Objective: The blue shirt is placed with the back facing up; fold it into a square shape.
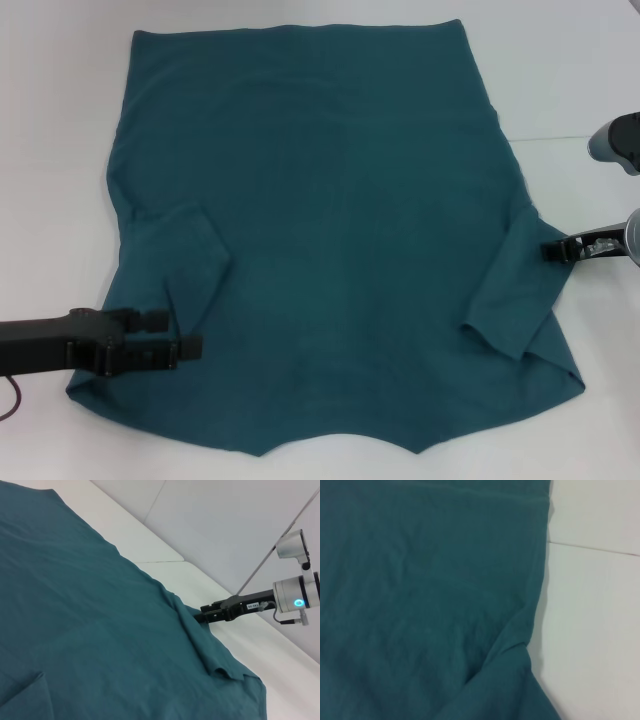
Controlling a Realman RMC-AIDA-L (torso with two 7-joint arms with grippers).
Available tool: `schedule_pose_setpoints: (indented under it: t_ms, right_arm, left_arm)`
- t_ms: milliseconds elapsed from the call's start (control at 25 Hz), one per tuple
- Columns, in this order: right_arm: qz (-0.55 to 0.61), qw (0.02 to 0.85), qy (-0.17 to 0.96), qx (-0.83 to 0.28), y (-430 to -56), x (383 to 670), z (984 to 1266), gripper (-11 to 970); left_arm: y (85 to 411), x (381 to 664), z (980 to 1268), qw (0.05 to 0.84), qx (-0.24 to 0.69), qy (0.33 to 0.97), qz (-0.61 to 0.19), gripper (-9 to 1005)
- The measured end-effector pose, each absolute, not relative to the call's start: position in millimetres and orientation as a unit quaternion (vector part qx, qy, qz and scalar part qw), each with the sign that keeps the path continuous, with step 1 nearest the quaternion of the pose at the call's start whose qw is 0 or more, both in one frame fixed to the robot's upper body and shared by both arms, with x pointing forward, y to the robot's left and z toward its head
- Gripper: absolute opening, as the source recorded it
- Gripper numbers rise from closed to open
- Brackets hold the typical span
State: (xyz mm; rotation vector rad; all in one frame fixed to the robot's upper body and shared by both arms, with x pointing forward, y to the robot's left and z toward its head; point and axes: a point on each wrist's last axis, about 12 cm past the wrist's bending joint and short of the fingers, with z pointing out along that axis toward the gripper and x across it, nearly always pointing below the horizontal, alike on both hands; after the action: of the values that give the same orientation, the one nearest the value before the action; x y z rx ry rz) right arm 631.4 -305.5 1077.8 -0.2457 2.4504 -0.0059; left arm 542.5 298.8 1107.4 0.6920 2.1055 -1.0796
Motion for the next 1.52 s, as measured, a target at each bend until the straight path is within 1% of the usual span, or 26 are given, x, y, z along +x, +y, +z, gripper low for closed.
schedule_pose_setpoints:
  t_ms: [40,160,360,600,1040,1240,1480,1520]
  right_arm:
    - [-0.002,0.333,0.938,-0.094,-305,632,1078,729]
    - [-0.002,0.332,0.938,-0.095,-305,632,1078,604]
    - [-0.002,0.333,0.938,-0.094,-305,632,1077,610]
    - [-0.003,0.331,0.937,-0.108,-300,633,1076,588]
    - [0.02,0.344,0.933,-0.103,-297,634,1081,371]
    - [0.035,0.353,0.929,-0.106,-293,638,1094,170]
    - [0.056,0.36,0.925,-0.109,-286,641,1108,35]
    - [0.058,0.361,0.924,-0.111,-284,642,1110,35]
  left_arm:
    - [299,542,1107,0.332,0.265,0.806,-0.413,876]
    - [299,543,1107,0.332,0.265,0.806,-0.413,876]
    - [299,543,1107,0.333,0.266,0.805,-0.412,876]
    - [299,543,1107,0.335,0.266,0.806,-0.409,876]
    - [300,543,1107,0.336,0.265,0.807,-0.408,876]
    - [301,543,1107,0.337,0.264,0.807,-0.407,877]
    - [301,542,1106,0.338,0.262,0.807,-0.407,876]
    - [301,542,1106,0.338,0.261,0.807,-0.407,876]
